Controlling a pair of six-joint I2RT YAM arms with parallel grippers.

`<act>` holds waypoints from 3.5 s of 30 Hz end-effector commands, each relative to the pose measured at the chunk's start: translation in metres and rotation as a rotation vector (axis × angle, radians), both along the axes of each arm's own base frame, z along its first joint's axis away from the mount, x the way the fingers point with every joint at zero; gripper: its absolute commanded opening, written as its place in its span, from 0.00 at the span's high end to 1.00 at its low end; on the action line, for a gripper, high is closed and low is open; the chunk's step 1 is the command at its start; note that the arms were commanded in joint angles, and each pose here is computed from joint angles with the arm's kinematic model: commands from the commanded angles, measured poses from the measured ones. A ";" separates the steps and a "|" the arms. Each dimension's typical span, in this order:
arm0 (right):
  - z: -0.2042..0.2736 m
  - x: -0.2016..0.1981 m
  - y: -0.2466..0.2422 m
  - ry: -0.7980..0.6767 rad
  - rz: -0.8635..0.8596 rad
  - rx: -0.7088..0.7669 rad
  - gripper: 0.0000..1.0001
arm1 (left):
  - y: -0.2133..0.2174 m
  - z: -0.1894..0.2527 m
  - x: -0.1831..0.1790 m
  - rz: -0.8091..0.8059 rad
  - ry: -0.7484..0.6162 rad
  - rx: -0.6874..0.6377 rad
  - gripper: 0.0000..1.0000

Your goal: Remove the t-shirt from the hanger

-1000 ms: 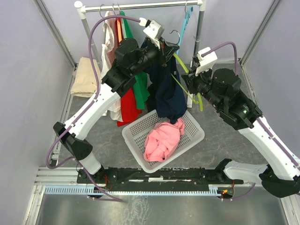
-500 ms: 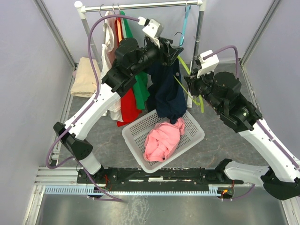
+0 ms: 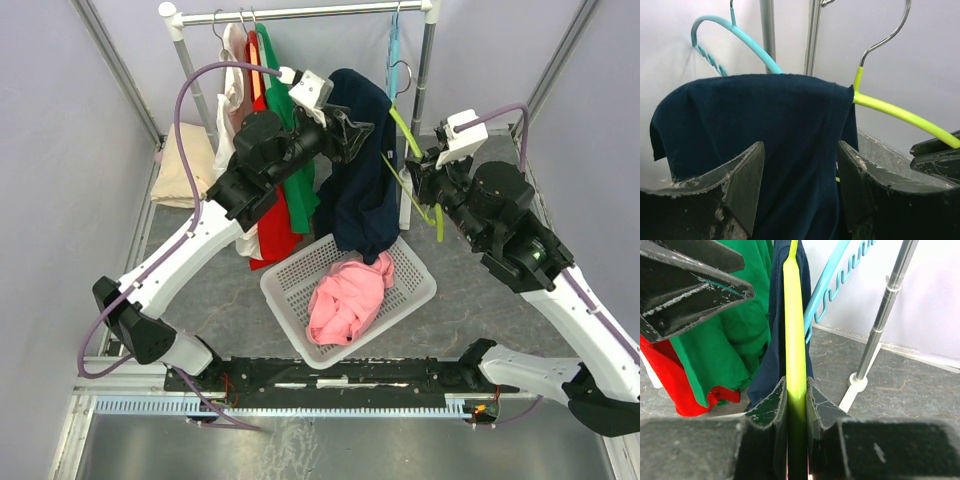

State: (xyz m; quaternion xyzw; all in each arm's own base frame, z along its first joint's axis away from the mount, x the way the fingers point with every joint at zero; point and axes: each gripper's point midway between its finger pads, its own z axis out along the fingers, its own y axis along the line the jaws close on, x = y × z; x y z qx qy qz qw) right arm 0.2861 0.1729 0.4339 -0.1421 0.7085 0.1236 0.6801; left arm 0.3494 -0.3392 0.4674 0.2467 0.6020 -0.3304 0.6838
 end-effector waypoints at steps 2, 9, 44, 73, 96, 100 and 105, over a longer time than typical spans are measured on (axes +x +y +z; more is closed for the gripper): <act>0.052 -0.009 -0.012 -0.148 -0.012 0.115 0.98 | -0.004 0.018 -0.011 -0.053 -0.075 -0.059 0.35; 0.052 -0.010 -0.009 -0.151 0.002 0.125 0.98 | -0.018 0.009 -0.011 -0.108 -0.057 -0.065 0.36; 0.048 -0.014 -0.006 -0.139 0.029 0.128 0.98 | -0.021 0.015 0.001 -0.031 -0.051 -0.105 0.97; 0.051 -0.049 -0.030 -0.182 0.066 0.105 0.98 | 0.027 0.037 0.089 0.471 0.014 -0.036 0.97; 0.064 -0.076 -0.048 -0.235 0.096 0.122 0.98 | 0.084 0.047 0.145 0.628 0.028 -0.075 0.97; 0.063 -0.077 -0.051 -0.234 0.086 0.115 0.98 | 0.099 0.053 0.151 0.647 0.025 -0.107 0.97; 0.062 -0.076 -0.051 -0.235 0.082 0.106 0.98 | 0.114 0.066 0.154 0.665 0.007 -0.143 0.97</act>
